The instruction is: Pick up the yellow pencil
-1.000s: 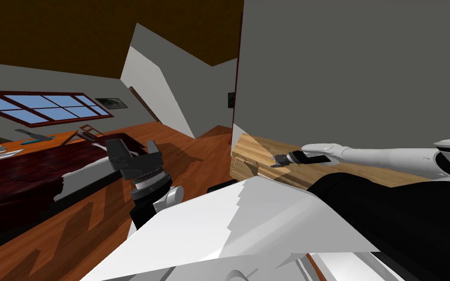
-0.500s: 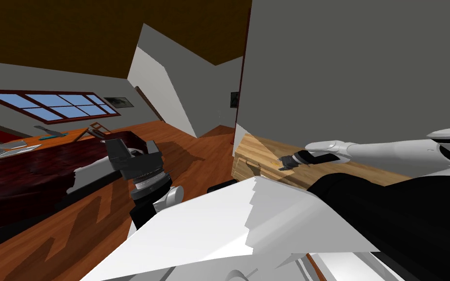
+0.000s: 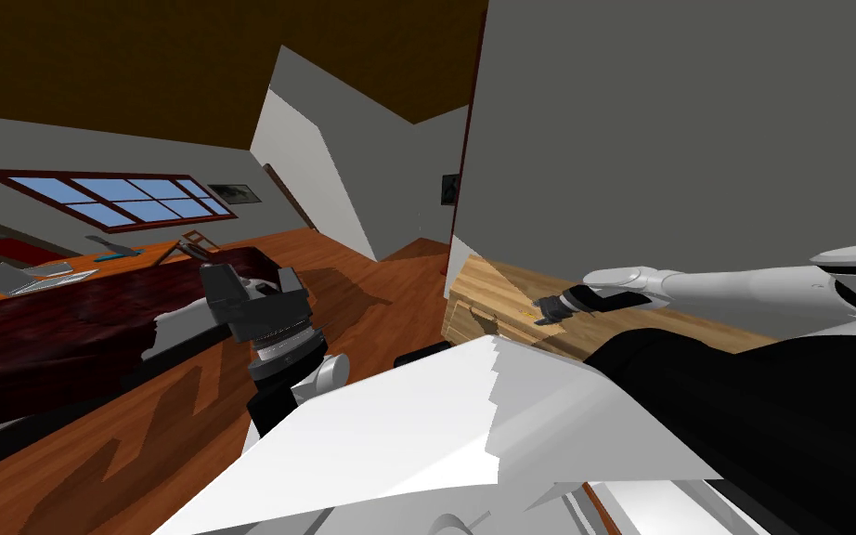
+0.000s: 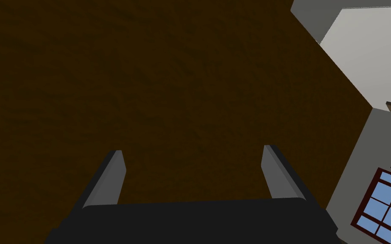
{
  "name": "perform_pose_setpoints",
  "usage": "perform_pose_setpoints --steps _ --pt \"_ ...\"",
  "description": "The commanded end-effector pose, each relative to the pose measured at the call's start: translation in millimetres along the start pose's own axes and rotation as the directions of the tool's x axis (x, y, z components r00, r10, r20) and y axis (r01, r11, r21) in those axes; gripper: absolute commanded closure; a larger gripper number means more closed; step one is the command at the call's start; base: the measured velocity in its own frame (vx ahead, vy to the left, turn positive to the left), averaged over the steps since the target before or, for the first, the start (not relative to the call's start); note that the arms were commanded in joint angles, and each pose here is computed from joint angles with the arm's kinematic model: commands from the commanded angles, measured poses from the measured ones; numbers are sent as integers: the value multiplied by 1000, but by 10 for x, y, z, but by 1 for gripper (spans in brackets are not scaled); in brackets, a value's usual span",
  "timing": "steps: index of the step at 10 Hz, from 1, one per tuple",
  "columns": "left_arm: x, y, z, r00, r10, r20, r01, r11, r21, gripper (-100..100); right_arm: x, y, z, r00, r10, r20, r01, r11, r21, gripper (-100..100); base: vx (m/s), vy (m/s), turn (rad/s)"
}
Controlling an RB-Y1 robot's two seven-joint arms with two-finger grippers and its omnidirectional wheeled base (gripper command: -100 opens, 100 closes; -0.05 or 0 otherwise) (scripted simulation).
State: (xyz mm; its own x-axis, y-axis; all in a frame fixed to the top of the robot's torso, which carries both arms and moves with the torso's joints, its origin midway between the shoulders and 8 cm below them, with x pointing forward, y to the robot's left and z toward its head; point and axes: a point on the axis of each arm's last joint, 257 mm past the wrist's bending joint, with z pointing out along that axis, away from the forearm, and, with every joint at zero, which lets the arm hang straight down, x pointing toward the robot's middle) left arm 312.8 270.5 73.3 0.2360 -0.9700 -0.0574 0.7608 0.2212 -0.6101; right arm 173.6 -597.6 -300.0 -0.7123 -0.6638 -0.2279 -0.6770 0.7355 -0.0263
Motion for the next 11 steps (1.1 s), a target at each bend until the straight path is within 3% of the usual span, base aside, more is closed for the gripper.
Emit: perform_pose_setpoints --steps 1,7,9,10,11 --pt "0 0 0 1000 0 0 0 1000 0 0 83 -88 -48 1000 -2 -4 2 1000 13 -100 -19 31 104" --pt "0 0 0 1000 0 0 0 1000 0 0 247 -274 -102 1000 -16 10 16 999 38 -100 -19 24 62" --pt "0 0 0 1000 0 0 0 1000 0 0 450 -424 -219 1000 17 -23 -15 997 80 -100 -13 26 45" --pt "0 0 0 1000 0 0 0 1000 0 0 426 -382 -156 1000 -1 2 1 998 59 -100 -12 36 122" --pt "0 0 0 1000 0 0 0 1000 0 0 528 -446 -214 1000 17 -13 -16 997 79 -100 -18 37 105"
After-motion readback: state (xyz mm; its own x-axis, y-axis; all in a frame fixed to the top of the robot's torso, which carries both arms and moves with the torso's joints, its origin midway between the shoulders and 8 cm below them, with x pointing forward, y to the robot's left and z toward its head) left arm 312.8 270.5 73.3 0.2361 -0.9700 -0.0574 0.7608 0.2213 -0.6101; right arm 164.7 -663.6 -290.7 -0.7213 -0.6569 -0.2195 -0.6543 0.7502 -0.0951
